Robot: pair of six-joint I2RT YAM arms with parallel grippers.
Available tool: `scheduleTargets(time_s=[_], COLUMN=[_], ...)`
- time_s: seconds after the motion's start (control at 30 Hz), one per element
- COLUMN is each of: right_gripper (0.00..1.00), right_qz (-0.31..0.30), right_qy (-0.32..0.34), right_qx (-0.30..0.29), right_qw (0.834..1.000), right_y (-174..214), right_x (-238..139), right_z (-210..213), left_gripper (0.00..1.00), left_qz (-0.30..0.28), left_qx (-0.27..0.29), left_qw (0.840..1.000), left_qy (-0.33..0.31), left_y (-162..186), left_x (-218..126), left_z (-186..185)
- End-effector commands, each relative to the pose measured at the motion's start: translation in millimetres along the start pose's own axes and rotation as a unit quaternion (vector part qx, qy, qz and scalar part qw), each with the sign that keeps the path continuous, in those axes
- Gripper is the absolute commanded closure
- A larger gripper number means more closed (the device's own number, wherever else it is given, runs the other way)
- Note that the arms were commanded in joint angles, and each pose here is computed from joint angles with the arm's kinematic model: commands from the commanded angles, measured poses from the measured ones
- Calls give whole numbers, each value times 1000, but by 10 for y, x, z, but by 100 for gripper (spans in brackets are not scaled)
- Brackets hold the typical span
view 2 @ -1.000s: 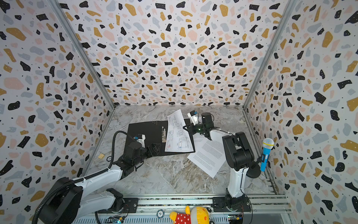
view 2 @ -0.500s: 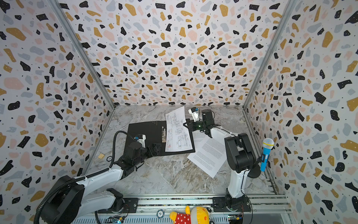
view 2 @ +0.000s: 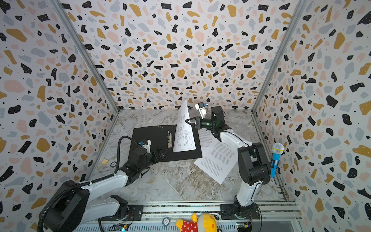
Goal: Put the files into the folder
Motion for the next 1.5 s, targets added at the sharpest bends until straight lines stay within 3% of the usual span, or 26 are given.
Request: scheduleTargets(time_s=[0.0,0.17,0.5,0.87,1.17,1.47], right_gripper=[100,100,100,100,100,100], right_qz=[13,20,43,28,29,45], right_qy=[-30,-18,-56,-85,7,91], right_qx=[22,5,-5,-2,39,88], right_qw=[999,1000,997,996,999,991], right_y=[43,-27,-83,-159,-32,256], right_x=[73,204,560,453,278,72], right_z=[14,137,446,540,-216,-998], left_gripper=[0,0,0,0,0,0], left_qz=[-16,-29,-41,-47,-43,-33], left_qx=[-1,-11,-31,-37,-35,-37], left_qw=[1000,1000,999,998,998,999], left_qy=[7,0,-16,-25,-21,-13], left_y=[-25,-42,-29,-14,9,36], left_x=[-18,-63,-122,-165,-153,-99], left_z=[9,45,151,206,209,203])
Point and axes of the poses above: each gripper's point midway between its finger pads, its own x axis out along the fingers, its own z axis along the line the jaws close on, y = z × x, the point moved 7 cm from there along -x, back along the fingers, and after that the axes turned 15 degrees about x, right-handed, at the moved point
